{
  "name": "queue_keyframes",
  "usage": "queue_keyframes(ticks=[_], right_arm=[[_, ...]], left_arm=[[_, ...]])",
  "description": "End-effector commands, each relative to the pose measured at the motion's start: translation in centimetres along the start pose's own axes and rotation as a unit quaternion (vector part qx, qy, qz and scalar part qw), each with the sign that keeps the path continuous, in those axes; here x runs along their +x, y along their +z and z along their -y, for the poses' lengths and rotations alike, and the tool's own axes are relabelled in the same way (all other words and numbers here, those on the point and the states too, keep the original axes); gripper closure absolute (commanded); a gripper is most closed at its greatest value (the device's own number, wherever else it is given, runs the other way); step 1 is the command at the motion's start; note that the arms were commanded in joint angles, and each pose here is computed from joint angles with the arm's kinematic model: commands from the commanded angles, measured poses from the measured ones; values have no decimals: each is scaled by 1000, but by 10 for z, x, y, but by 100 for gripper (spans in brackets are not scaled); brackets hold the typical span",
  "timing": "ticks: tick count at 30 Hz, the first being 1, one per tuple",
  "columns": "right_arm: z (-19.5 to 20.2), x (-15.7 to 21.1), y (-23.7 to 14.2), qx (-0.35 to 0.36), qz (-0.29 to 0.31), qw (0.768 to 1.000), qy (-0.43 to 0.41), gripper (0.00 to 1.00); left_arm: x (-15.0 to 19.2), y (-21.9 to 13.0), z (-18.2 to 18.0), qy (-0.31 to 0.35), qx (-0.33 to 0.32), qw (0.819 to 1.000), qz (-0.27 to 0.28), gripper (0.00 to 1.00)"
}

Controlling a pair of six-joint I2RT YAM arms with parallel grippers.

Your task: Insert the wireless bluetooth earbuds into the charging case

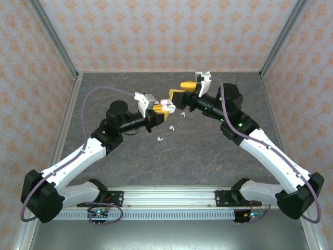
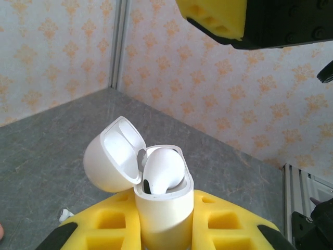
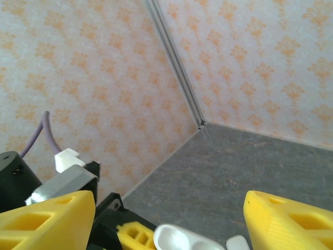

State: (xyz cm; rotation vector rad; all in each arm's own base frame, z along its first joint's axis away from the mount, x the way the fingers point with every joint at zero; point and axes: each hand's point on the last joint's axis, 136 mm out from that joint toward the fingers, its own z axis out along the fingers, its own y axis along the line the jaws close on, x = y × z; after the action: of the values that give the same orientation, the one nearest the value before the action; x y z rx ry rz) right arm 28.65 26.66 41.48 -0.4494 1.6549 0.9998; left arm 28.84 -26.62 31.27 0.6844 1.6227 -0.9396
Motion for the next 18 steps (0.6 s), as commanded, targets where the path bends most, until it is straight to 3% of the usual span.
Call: queue_keyframes(ticks=[1,10,18], right_arm=[[19,3,-12,43,-22,998,29,23],[125,74,-26,223,-127,959,116,23],[188,156,-2,296,-251,912,133,32]], left_arm=[[-24,-9,5,23,-8,998,51,100],[-39,-26,11,53,-20,996,69,100],[-45,-35,19,62,-16,995,71,100]])
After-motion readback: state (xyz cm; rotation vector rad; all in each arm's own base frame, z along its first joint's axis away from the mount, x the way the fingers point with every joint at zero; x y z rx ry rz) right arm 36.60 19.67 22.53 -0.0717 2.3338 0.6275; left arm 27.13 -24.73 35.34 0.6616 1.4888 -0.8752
